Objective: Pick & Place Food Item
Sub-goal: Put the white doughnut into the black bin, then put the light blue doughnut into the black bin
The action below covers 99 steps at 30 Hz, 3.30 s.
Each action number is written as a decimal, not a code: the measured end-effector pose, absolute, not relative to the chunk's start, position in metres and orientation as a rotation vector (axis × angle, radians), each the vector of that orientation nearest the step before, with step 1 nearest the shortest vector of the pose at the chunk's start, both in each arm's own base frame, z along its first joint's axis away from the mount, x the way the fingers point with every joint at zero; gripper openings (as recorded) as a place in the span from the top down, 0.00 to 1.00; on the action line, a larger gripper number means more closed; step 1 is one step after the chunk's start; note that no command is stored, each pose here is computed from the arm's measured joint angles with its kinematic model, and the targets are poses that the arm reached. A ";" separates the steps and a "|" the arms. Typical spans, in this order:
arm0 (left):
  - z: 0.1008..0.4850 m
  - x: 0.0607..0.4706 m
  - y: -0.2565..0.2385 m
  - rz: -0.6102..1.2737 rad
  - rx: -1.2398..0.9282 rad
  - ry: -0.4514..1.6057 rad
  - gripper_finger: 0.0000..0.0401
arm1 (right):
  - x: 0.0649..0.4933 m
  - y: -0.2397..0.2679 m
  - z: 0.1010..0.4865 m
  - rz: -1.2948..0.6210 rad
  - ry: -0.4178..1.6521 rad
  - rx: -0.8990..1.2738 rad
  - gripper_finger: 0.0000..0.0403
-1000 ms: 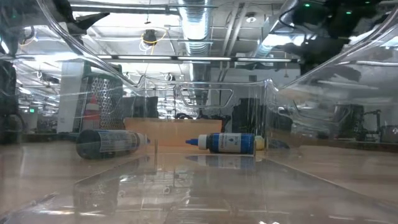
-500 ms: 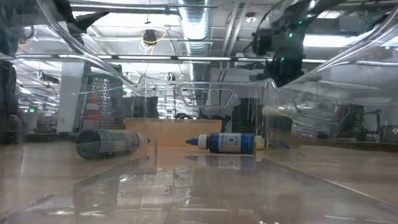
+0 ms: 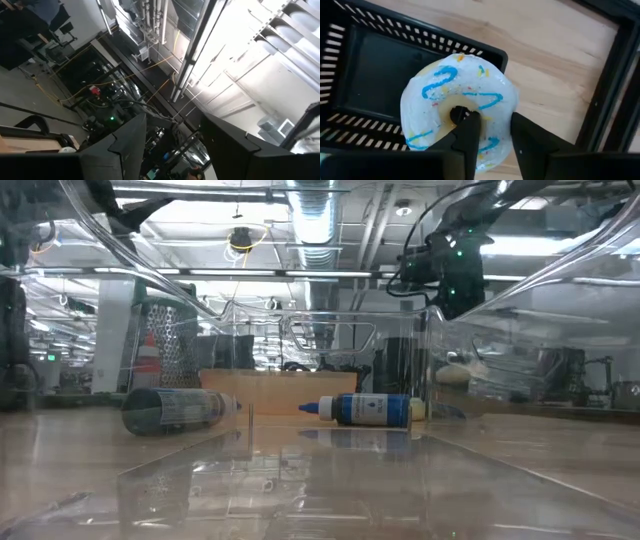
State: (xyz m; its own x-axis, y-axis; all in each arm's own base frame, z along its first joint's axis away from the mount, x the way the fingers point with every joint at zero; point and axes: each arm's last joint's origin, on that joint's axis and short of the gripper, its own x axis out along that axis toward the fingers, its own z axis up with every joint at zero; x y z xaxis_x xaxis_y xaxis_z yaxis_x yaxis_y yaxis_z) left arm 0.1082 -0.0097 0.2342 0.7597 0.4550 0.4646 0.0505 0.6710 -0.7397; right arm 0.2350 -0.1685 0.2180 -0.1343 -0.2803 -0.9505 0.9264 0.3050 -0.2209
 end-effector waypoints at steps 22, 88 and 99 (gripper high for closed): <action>0.235 0.109 -0.011 0.214 -0.793 -0.676 0.54 | 0.244 -0.160 0.219 -1.184 1.231 0.678 0.61; 0.235 0.110 -0.014 0.051 -0.917 -0.666 0.54 | 0.327 -0.076 0.160 -1.353 0.912 1.154 0.37; 0.235 0.110 -0.014 0.051 -0.913 -0.665 0.54 | 0.326 -0.067 0.154 -1.343 0.982 1.123 0.37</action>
State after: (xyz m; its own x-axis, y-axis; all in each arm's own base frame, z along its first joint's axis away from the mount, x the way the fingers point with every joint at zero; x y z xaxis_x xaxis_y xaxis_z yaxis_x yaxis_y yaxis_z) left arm 0.1103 -0.0144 0.2350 0.8000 0.3136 0.5115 0.2316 0.6250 -0.7455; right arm 0.3263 -0.0673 0.1540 0.0224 -0.2170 -0.9759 0.9957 -0.0827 0.0412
